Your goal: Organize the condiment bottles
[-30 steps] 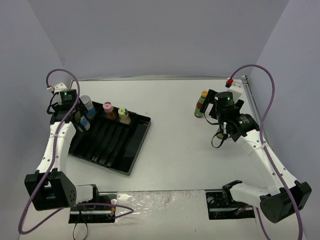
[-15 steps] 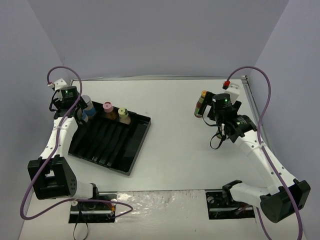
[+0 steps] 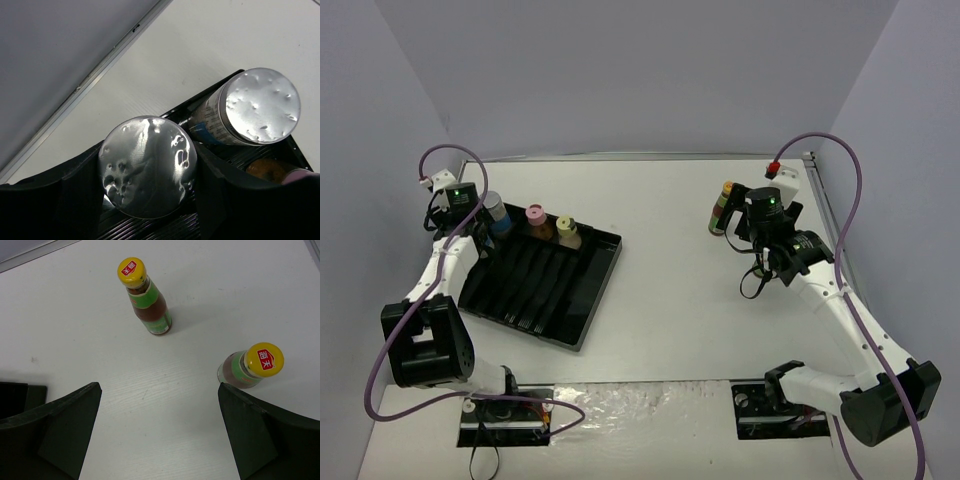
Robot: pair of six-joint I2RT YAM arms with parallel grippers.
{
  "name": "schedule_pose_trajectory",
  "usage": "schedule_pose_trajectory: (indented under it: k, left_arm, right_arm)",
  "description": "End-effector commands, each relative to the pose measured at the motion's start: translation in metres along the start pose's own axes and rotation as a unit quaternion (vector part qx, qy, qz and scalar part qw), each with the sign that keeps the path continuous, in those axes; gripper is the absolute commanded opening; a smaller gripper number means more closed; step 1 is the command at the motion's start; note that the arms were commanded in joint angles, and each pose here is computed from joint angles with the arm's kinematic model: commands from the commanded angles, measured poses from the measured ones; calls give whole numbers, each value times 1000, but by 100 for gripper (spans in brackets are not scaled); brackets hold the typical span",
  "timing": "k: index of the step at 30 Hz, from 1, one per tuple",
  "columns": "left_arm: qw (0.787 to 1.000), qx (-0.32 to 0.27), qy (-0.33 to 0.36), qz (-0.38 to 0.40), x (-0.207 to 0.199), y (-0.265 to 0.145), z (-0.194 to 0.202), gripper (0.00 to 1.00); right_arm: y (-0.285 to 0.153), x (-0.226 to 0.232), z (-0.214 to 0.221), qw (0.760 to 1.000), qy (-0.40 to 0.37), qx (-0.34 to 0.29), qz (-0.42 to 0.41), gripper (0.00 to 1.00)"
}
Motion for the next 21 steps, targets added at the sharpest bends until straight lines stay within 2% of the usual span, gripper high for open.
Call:
schedule_pose_trajectory:
  k: [1,6,7,8,12,13,21]
  left_arm:
    - [995,-80,-52,35,-16,-1,-36,0]
    - [996,-68,-54,30,-14,5,-26,1]
    - [996,-66,-54,28,-13,5,-25,8]
    - [996,-65,-54,26,-13,5,-25,21]
    - [997,-62,-47,23,-12,4,-24,63]
    - [997,-64,-47,20,-11,3,-25,69]
    - [997,-63,-47,19,-7,-10,-31,82]
  right_arm:
    - [-5,1,-16,999,12,-43,-1,100]
    - [-6,1,-16,999,12,-43,-2,100]
    - [-6,1,-16,999,12,-43,-2,100]
    - [-6,1,-16,999,12,-43,-2,100]
    - [-6,0,-15,999,12,-42,-2,100]
    - [-6,0,-15,999,13,-42,-2,100]
    - [-7,-1,-15,999,14,-43,0,100]
Point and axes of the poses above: each gripper's point midway between its finger pads, its own y axis out along the fingers, its own x axis along the line the jaws close on, z = x × y, the point moved 8 cm from there along -y, back along the fingers, and after that the axes turned 11 degrees about -y, right-handed, at the moved point
